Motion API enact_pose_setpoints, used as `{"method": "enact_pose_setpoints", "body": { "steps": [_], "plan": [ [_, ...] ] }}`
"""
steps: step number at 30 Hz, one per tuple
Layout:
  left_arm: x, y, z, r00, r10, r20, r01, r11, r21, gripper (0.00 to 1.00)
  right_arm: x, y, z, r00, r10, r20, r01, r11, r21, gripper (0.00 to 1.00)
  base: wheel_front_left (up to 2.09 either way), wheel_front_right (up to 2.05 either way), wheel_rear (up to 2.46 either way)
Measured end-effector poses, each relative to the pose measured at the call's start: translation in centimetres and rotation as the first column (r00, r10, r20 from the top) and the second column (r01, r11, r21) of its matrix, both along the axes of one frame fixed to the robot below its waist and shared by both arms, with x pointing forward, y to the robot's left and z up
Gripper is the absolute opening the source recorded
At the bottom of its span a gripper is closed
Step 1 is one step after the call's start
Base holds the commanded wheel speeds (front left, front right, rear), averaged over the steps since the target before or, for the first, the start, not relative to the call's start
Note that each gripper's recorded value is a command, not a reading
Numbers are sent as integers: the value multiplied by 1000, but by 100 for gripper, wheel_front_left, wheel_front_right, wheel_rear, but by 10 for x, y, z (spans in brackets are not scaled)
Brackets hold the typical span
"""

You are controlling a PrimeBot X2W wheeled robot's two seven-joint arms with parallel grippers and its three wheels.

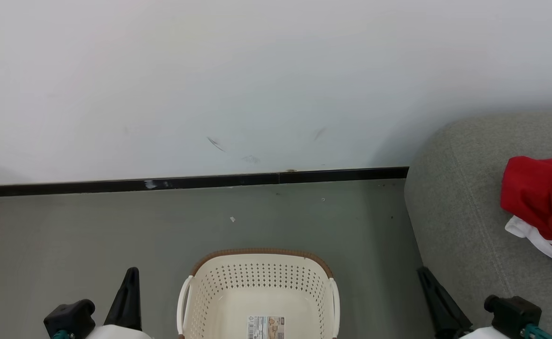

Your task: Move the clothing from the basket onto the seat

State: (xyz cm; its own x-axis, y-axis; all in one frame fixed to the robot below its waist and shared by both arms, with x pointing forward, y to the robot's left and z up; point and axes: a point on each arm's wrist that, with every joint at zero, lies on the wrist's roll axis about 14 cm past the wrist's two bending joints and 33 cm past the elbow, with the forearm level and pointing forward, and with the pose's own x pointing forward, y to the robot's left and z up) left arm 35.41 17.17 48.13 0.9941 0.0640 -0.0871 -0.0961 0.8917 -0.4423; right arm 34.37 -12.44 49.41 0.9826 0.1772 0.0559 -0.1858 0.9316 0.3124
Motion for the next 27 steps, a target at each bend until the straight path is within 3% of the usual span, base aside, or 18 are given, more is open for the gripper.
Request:
{"method": "enact_pose_setpoints", "body": {
  "steps": [12, 27],
  "plan": [
    [3, 2, -5, 999, 13, -38, -19, 988, -153, 0, 3, -19, -4, 996, -63, -63, 74, 979, 190, 0, 0, 0, 0],
    [5, 6, -9, 997, 18, -70, -40, 940, -338, 0, 9, -36, -8, 988, -89, -128, 131, 917, 377, 0, 0, 0, 0]
  ]
}}
